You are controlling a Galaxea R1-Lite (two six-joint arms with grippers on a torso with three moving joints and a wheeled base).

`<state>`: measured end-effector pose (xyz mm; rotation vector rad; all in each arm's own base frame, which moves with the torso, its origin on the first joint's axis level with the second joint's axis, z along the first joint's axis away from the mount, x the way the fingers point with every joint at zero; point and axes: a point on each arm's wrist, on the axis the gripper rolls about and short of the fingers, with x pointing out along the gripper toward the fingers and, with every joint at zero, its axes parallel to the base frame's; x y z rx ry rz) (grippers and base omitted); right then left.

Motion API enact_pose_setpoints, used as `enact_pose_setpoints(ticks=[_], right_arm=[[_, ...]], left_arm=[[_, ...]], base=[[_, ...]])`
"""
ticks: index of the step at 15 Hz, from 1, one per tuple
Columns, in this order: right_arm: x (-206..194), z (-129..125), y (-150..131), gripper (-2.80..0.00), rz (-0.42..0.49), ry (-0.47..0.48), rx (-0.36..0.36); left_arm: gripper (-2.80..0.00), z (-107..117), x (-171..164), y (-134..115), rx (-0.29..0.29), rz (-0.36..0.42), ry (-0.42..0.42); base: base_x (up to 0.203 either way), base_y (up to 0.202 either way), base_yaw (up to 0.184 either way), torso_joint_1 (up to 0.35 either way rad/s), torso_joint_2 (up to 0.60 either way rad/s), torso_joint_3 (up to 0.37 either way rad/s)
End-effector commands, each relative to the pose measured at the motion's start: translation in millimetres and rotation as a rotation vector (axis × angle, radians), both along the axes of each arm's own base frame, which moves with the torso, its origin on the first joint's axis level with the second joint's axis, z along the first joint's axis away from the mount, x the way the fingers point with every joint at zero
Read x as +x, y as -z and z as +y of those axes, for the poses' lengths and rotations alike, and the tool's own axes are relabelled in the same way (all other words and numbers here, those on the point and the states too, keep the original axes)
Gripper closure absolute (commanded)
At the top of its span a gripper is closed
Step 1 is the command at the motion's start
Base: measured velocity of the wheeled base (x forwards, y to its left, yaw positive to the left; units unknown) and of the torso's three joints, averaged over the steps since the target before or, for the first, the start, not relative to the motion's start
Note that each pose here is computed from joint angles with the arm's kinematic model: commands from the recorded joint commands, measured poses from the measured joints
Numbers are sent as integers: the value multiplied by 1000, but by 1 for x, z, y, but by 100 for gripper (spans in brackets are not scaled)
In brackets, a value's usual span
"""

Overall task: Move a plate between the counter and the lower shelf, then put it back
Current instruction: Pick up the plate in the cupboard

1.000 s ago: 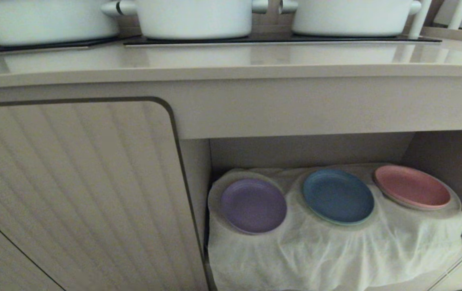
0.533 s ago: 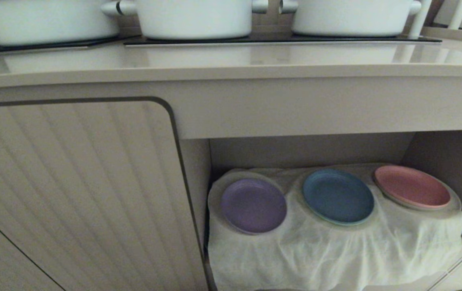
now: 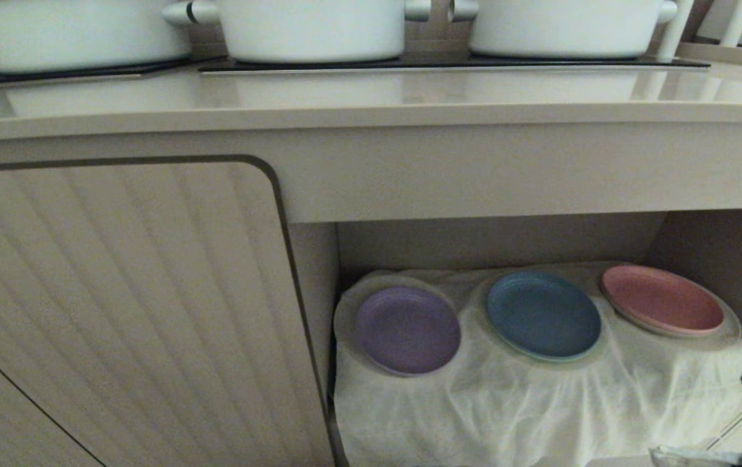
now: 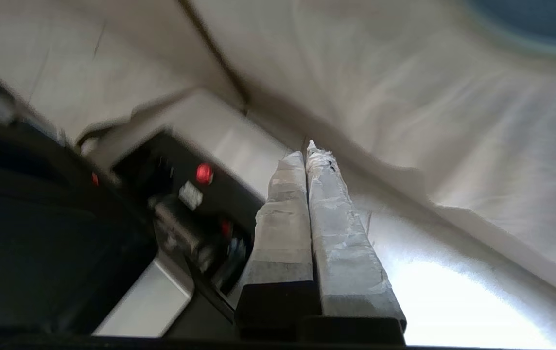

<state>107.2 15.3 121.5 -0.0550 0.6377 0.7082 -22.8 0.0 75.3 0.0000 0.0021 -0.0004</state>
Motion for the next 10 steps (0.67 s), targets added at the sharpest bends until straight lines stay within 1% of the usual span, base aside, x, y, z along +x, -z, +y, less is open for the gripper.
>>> enact_pose_setpoints(ticks=[1, 4, 7, 10], right_arm=[[24, 2, 15, 0, 133, -37, 0], [53, 9, 13, 0, 157, -103, 12], [81, 26, 10, 0, 167, -182, 7], [102, 40, 11, 0, 194, -207, 11]], left_arm=[[0, 0, 0, 0, 0, -1, 0], [0, 0, 0, 0, 0, -1, 0], [0, 0, 0, 0, 0, -1, 0], [0, 0, 0, 0, 0, -1, 0]], base=[[0, 0, 0, 0, 0, 0], [0, 0, 0, 0, 0, 0], [0, 0, 0, 0, 0, 0], [0, 0, 0, 0, 0, 0]])
